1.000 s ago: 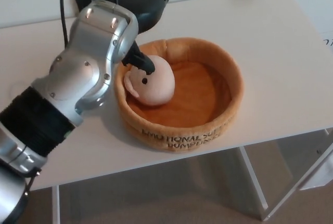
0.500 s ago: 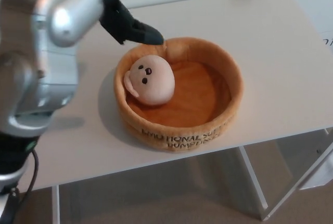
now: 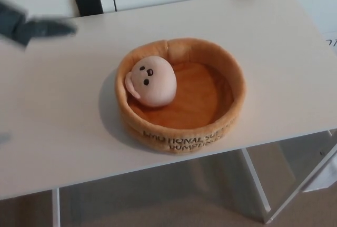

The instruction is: The robot walks towards a table in front, picks a dumpling toy with left hand and puts it in an orange round plate

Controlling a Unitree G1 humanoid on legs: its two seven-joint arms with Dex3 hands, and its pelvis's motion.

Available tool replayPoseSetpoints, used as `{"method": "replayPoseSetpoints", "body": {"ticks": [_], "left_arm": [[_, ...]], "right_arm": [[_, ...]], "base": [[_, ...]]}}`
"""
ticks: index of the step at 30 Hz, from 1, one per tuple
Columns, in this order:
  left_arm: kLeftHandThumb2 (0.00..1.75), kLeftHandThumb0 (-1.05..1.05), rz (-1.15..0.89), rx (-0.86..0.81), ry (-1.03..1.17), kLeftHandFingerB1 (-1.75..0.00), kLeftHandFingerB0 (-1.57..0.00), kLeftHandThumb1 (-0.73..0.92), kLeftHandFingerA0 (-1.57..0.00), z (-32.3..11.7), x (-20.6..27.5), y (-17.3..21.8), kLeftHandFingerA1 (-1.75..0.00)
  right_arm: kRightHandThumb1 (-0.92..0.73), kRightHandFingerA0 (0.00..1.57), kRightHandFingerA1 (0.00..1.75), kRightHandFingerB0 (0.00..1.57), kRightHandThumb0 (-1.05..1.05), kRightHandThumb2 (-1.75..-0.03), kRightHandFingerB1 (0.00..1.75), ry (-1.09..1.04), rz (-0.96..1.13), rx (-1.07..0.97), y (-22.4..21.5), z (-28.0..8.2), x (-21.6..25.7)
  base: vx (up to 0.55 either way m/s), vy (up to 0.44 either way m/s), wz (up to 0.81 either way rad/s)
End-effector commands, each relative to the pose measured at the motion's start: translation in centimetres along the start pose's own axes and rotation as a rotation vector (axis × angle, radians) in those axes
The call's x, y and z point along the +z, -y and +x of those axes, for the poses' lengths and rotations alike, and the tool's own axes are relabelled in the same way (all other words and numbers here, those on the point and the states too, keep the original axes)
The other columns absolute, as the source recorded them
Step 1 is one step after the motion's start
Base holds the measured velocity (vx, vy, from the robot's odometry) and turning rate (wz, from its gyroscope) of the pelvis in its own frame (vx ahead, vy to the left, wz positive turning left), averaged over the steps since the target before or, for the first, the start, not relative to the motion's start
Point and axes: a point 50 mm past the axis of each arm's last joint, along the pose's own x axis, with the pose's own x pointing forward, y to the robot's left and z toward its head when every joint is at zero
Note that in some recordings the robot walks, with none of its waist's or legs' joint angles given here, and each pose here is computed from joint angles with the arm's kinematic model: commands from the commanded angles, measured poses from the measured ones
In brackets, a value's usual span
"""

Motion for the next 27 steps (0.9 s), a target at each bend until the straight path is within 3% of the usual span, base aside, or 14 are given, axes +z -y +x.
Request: {"method": "replayPoseSetpoints", "body": {"ticks": [1, 3, 4, 6, 9, 11, 13, 14, 15, 16, 17, 18, 20, 27], "left_arm": [[0.88, -0.17, -1.101, -0.728, -0.043, -0.5, 0.0, 0.4, 0.0, -26.5, -7.1, 11.0, -0.49], [0.84, -0.19, -0.985, -0.877, -0.232, -0.52, -0.12, 0.28, -0.14, -28.0, -8.8, 13.5, -0.55], [0.52, -0.45, -0.927, -0.949, -0.283, -0.31, -0.3, 0.4, -0.32, -28.5, -9.3, 14.3, -0.4], [0.53, -0.49, -0.862, -1.054, -0.35, -0.35, -0.38, 0.42, -0.46, -29.3, -10.0, 15.5, -0.47], [0.66, -0.49, -0.847, -1.137, -0.439, -0.43, -0.38, 0.34, -0.4, -30.3, -10.9, 17.0, -0.51], [0.54, -0.52, -0.877, -1.128, -0.506, -0.37, -0.54, 0.44, -0.45, -30.9, -11.7, 18.4, -0.42], [0.55, -0.53, -0.892, -1.119, -0.536, -0.38, -0.55, 0.48, -0.51, -31.4, -12.3, 19.4, -0.44], [0.58, -0.55, -0.863, -1.068, -0.65, -0.41, -0.6, 0.57, -0.7, -32.3, -13.0, 20.4, -0.51], [0.58, -0.55, -0.851, -1.055, -0.679, -0.41, -0.6, 0.57, -0.7, -32.6, -13.2, 20.7, -0.51], [0.85, -0.58, -0.83, -1.05, -0.704, -0.55, -0.53, 0.49, -0.66, -32.9, -13.3, 20.9, -0.63], [0.85, -0.58, -0.811, -1.052, -0.715, -0.55, -0.53, 0.49, -0.66, -33.1, -13.4, 21.0, -0.63], [0.59, -0.54, -0.803, -1.057, -0.737, -0.45, -0.61, 0.6, -0.72, -33.4, -13.7, 21.1, -0.57], [0.58, -0.52, -0.782, -1.08, -0.781, -0.45, -0.63, 0.59, -0.74, -33.7, -14.3, 21.3, -0.55], [0.58, -0.48, -0.72, -1.11, -0.923, -0.44, -0.66, 0.59, -0.61, -34.9, -16.3, 20.7, -0.46]], "right_arm": [[-0.6, 0.65, 0.44, 0.31, -0.41, -0.58, 0.31, -0.128, -0.075, 0.042, -0.2, -1.6, -3.4], [-0.59, 0.64, 0.44, 0.29, -0.39, -0.59, 0.31, -0.142, -0.067, 0.049, -0.5, -1.8, -3.7], [-0.48, 0.58, 0.54, 0.24, -0.49, -0.73, 0.41, -0.142, -0.07, 0.053, -0.7, -2.0, -3.9], [-0.58, 0.64, 0.44, 0.29, -0.42, -0.58, 0.3, -0.129, -0.08, 0.056, -0.8, -2.2, -4.0], [-0.59, 0.64, 0.44, 0.29, -0.42, -0.58, 0.3, -0.11, -0.087, 0.057, -0.8, -2.3, -3.9], [-0.48, 0.62, 0.55, 0.24, -0.51, -0.76, 0.42, -0.108, -0.083, 0.052, -0.5, -2.1, -3.6], [-0.59, 0.65, 0.43, 0.29, -0.42, -0.58, 0.3, -0.114, -0.08, 0.049, -0.4, -1.8, -3.4], [-0.46, 0.62, 0.55, 0.24, -0.49, -0.73, 0.4, -0.124, -0.074, 0.043, -0.6, -1.7, -3.4], [-0.46, 0.62, 0.55, 0.24, -0.49, -0.73, 0.4, -0.126, -0.072, 0.042, -0.7, -1.7, -3.4], [-0.47, 0.61, 0.54, 0.25, -0.5, -0.72, 0.4, -0.129, -0.071, 0.041, -0.7, -1.7, -3.5], [-0.47, 0.61, 0.54, 0.25, -0.5, -0.72, 0.4, -0.131, -0.071, 0.041, -0.8, -1.8, -3.5], [-0.47, 0.61, 0.55, 0.24, -0.49, -0.73, 0.4, -0.132, -0.072, 0.04, -0.8, -1.8, -3.5], [-0.58, 0.66, 0.43, 0.3, -0.42, -0.58, 0.3, -0.133, -0.079, 0.037, -0.7, -1.7, -3.5], [-0.59, 0.66, 0.44, 0.3, -0.41, -0.58, 0.31, -0.116, -0.077, 0.032, -0.5, -1.7, -3.4]], "base": [[0.0, 0.0, 0.0], [0.0, 0.0, 0.0], [0.0, 0.0, 0.0], [0.0, 0.0, 0.0], [0.0, 0.0, 0.0], [0.0, 0.0, 0.0], [0.0, 0.0, 0.0], [0.0, 0.0, 0.0], [0.0, 0.0, 0.0], [0.0, 0.0, 0.0], [0.0, 0.0, 0.0], [0.0, 0.0, 0.0], [0.0, 0.0, 0.0], [0.0, 0.0, 0.0]]}}
